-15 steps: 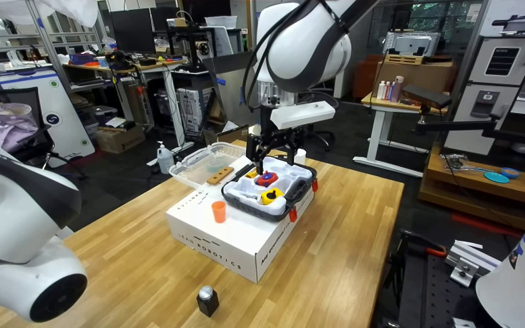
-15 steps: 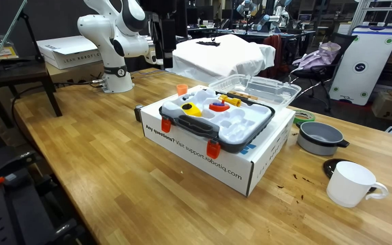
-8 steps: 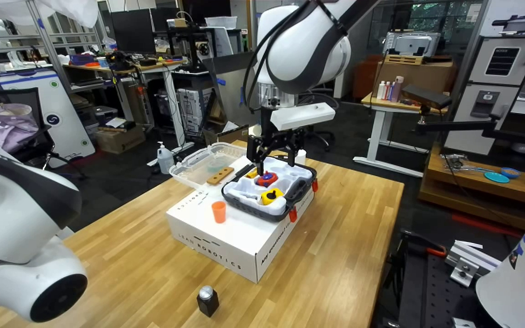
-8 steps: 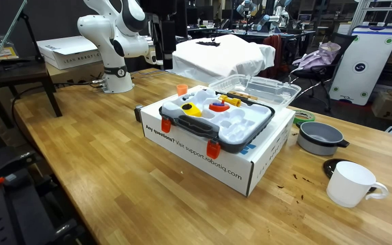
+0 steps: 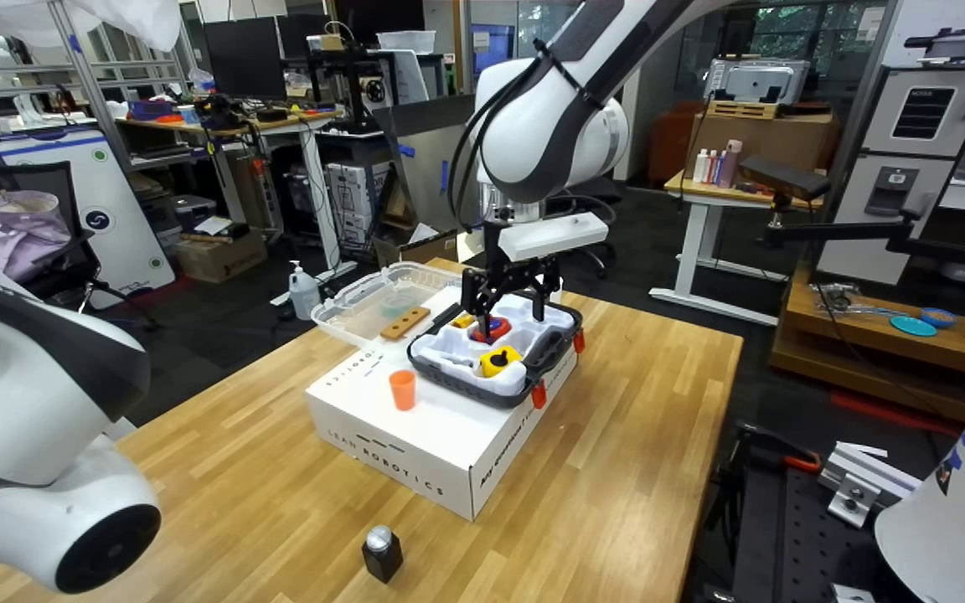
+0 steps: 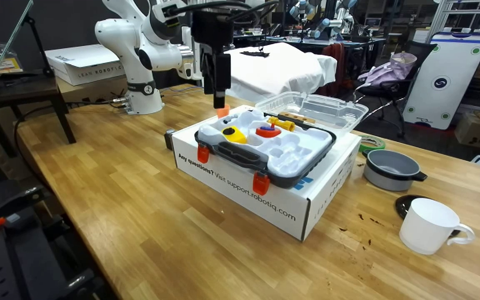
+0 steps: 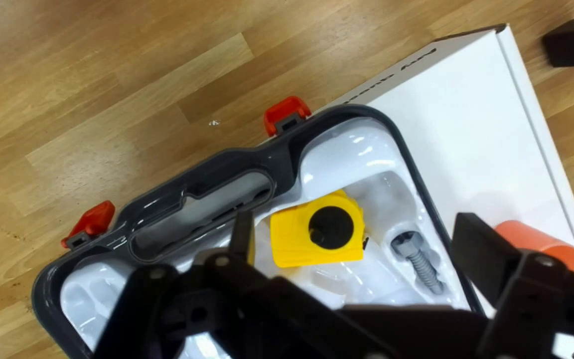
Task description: Take a yellow toy from the toy box and put it on the table
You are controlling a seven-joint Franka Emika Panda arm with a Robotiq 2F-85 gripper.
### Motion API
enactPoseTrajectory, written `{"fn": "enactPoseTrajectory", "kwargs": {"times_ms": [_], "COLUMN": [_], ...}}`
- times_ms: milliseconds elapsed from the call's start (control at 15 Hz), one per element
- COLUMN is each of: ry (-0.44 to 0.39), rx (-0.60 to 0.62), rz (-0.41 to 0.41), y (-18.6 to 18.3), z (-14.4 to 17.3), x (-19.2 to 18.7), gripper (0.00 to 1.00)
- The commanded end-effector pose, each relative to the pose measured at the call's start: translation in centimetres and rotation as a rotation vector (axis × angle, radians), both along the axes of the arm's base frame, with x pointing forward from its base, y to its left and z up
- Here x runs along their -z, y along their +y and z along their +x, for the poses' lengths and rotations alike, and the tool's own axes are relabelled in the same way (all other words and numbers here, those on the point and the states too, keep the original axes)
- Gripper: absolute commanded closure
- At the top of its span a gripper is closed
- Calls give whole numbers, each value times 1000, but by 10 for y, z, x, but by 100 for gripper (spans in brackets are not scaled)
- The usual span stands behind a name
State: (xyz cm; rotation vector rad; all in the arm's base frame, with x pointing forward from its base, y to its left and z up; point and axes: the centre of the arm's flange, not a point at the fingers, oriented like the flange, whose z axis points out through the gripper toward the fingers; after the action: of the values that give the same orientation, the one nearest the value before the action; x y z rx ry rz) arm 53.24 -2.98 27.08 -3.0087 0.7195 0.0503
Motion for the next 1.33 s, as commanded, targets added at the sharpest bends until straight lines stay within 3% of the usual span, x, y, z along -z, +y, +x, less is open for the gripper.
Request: {"fn": "enactPoseTrajectory", "kwargs": {"times_ms": [0, 667, 1067, 1267], "ry": [3, -27, -24, -39], "rx": [-1, 1, 56, 92], "rz": [0, -5, 31, 12], "y": [1, 6, -7, -20], "z": [0, 6, 28, 42], "x": [1, -2, 27, 44], "gripper": [0, 0, 0, 0]}}
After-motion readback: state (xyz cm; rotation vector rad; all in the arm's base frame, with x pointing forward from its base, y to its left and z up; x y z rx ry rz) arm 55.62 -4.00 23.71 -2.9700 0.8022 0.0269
